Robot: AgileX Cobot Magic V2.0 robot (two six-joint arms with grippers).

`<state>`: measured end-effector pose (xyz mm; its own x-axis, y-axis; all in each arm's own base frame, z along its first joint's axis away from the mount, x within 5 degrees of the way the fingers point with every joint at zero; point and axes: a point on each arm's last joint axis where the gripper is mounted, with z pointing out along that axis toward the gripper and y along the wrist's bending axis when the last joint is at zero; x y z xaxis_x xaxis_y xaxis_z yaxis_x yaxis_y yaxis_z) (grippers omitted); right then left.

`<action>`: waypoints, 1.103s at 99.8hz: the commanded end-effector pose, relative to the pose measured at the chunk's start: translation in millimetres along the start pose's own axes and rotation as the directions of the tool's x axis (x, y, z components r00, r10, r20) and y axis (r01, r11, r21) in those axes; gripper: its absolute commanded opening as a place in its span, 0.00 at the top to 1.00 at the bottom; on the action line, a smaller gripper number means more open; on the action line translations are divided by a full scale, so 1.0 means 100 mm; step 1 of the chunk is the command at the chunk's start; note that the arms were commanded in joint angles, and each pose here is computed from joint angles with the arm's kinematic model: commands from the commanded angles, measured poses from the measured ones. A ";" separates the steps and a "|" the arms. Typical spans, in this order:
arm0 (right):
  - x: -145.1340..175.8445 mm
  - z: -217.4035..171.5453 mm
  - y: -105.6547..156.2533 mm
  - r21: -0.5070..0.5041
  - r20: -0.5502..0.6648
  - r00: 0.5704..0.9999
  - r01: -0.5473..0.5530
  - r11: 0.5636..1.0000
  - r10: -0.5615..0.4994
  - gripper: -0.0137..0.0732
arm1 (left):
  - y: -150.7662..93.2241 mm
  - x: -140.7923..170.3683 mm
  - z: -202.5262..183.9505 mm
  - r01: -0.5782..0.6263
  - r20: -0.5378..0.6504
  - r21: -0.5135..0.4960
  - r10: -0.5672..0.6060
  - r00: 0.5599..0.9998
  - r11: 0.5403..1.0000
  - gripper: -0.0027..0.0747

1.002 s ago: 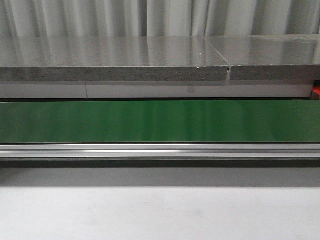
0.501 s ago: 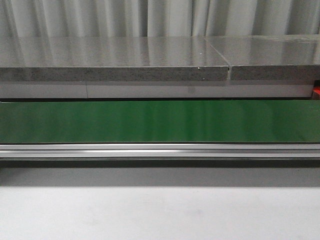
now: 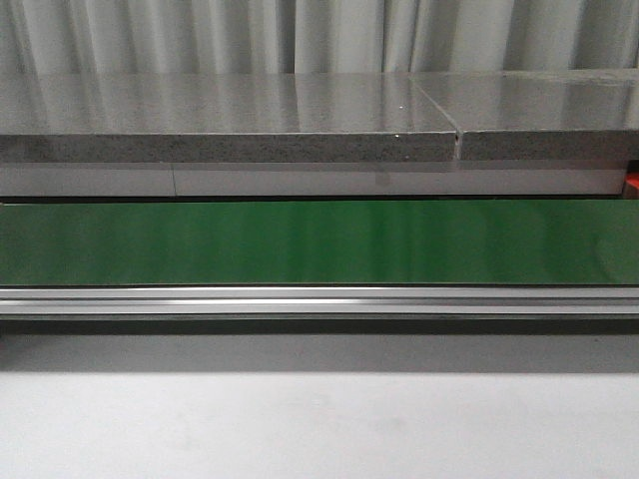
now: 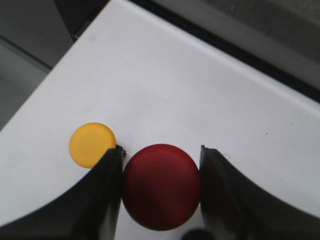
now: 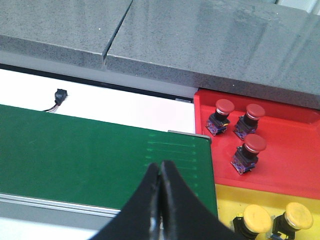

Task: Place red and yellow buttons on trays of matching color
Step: 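Place the red button on the green belt and open the left gripper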

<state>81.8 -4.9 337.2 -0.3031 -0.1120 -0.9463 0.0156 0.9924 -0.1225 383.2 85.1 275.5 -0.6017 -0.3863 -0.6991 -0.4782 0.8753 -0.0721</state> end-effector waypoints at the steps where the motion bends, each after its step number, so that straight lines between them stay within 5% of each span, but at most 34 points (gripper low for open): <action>1: -0.13 -0.04 -0.01 0.009 0.093 0.995 0.019 1.000 -0.020 0.92 | 0.03 -0.26 -0.53 0.021 0.137 0.035 -0.025 0.990 0.999 0.99; 36: -0.14 -0.04 -0.01 0.009 0.094 0.995 0.019 1.000 -0.020 0.92 | 0.10 0.00 -1.05 -0.036 0.072 0.115 0.028 0.997 0.993 0.99; 53: -0.14 -0.04 -0.01 0.009 0.094 0.995 0.019 1.000 -0.020 0.92 | 0.06 0.24 -1.02 -0.063 0.057 0.151 0.055 0.997 0.987 0.99; 79: -0.14 -0.04 -0.01 0.009 0.094 0.995 0.019 1.000 -0.020 0.92 | -0.33 0.43 -0.99 -0.207 0.050 0.235 0.201 0.978 0.950 0.99; 110: -0.14 -0.04 -0.01 0.009 0.094 0.995 0.019 1.000 -0.020 0.92 | -0.43 0.56 -0.72 -0.241 -0.040 0.223 0.256 0.966 0.944 0.99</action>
<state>81.8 -4.9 337.2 -0.3031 -0.1136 -0.9462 0.0151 0.9922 -0.1239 319.9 7.7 274.1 -0.7827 -0.1724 -0.5981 -0.1810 0.9824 -0.0464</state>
